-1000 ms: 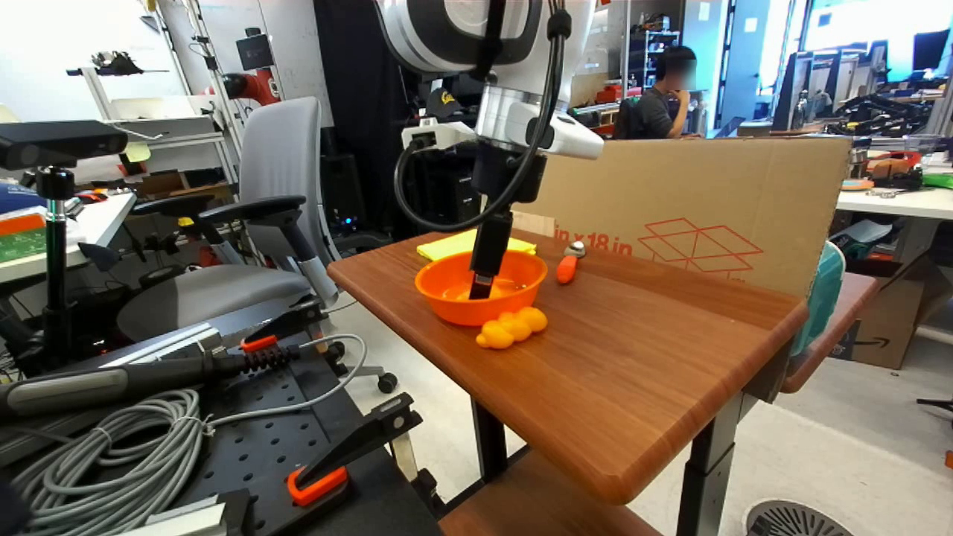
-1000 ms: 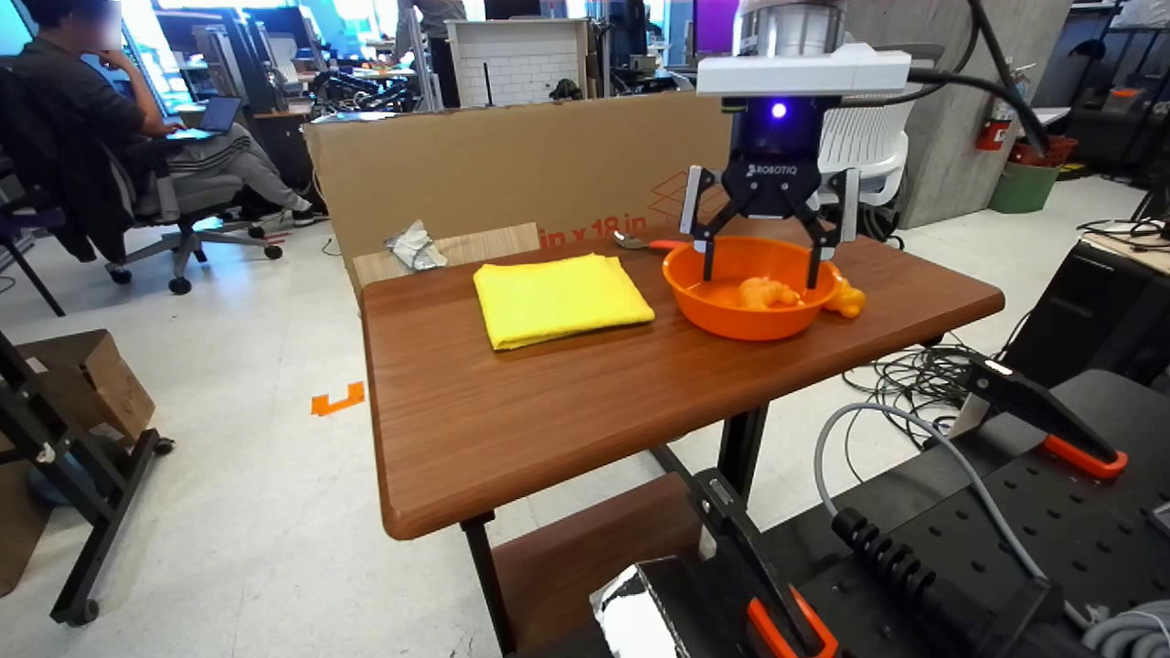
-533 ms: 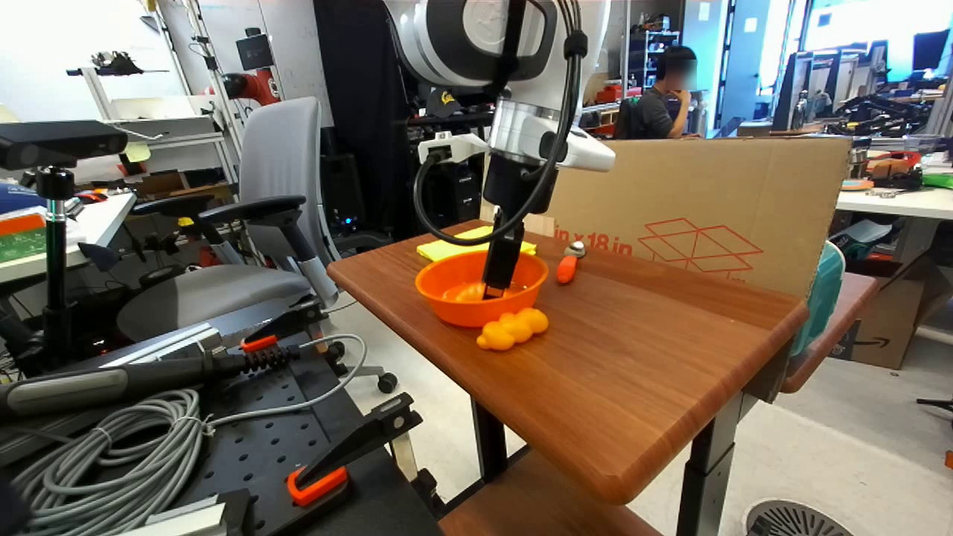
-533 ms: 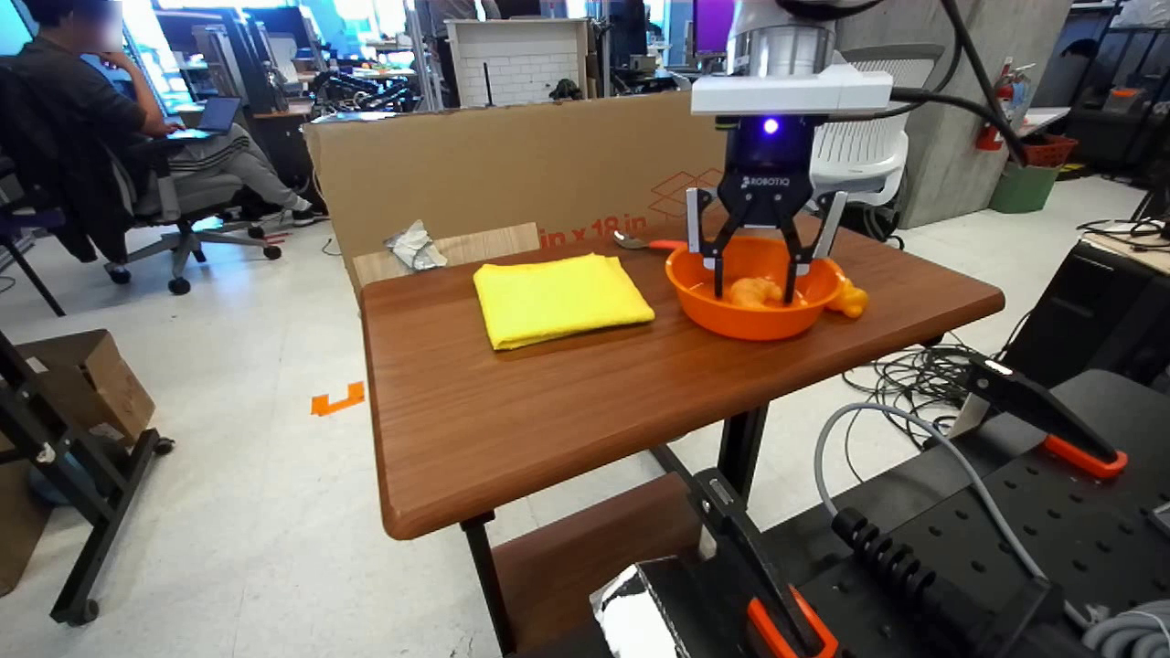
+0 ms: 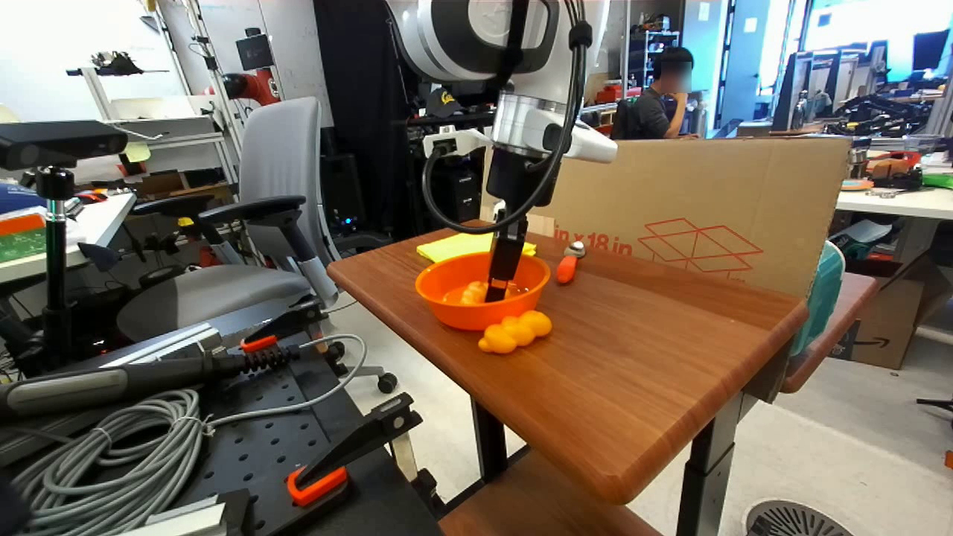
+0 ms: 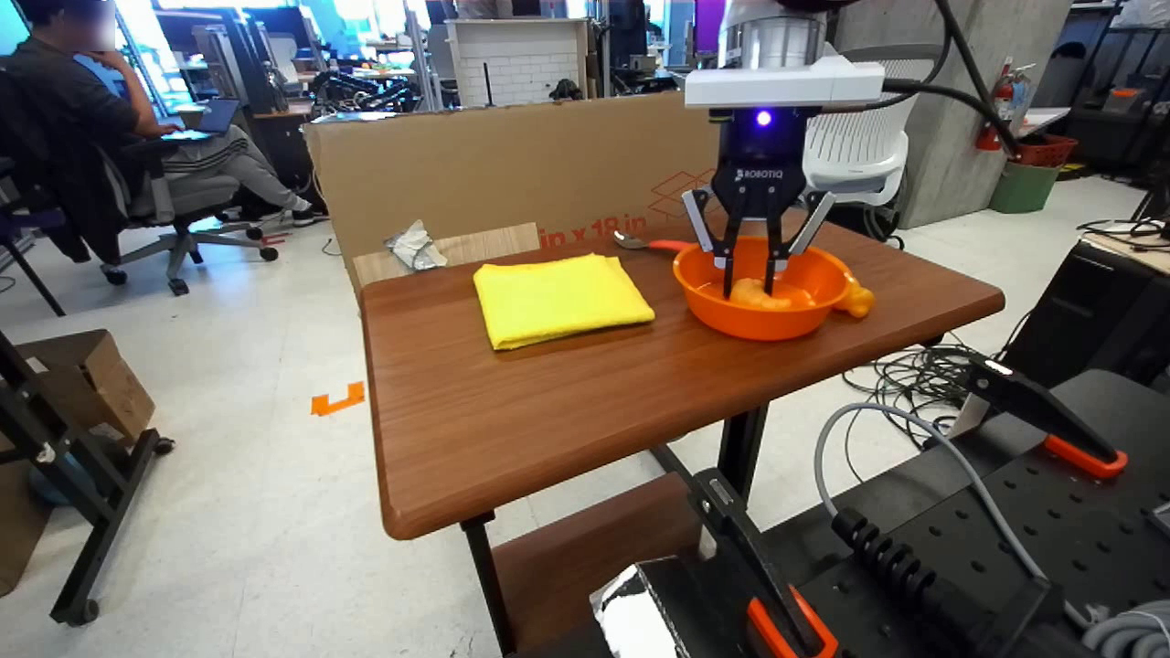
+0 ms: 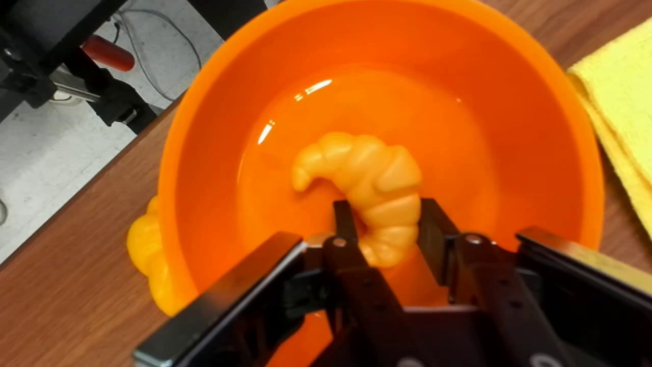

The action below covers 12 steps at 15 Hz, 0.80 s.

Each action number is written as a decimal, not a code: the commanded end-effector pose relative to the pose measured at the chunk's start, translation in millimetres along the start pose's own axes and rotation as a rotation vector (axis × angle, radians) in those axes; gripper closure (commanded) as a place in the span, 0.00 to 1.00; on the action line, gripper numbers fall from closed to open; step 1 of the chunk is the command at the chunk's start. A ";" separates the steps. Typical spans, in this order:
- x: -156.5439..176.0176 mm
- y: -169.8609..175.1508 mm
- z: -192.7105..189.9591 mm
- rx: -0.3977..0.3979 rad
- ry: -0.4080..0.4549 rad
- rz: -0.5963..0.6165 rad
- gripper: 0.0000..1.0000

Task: Remove the orange object from the orange bowl and put it on the table

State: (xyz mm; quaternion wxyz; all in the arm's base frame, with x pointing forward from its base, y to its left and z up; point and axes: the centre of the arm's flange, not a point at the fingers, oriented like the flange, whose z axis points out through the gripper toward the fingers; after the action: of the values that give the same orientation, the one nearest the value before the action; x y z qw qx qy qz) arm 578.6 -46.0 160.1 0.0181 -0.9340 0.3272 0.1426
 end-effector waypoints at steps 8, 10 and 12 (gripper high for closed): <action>-15.0 0.6 -59.4 0.031 -0.006 -0.071 0.89; -16.1 4.4 -78.9 0.044 -0.012 -0.086 0.89; -13.4 10.5 -102.8 0.061 -0.022 -0.097 0.89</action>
State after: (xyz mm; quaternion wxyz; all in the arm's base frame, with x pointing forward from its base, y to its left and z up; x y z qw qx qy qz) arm 586.4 -46.3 226.9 0.0367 -0.9450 0.2955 0.1354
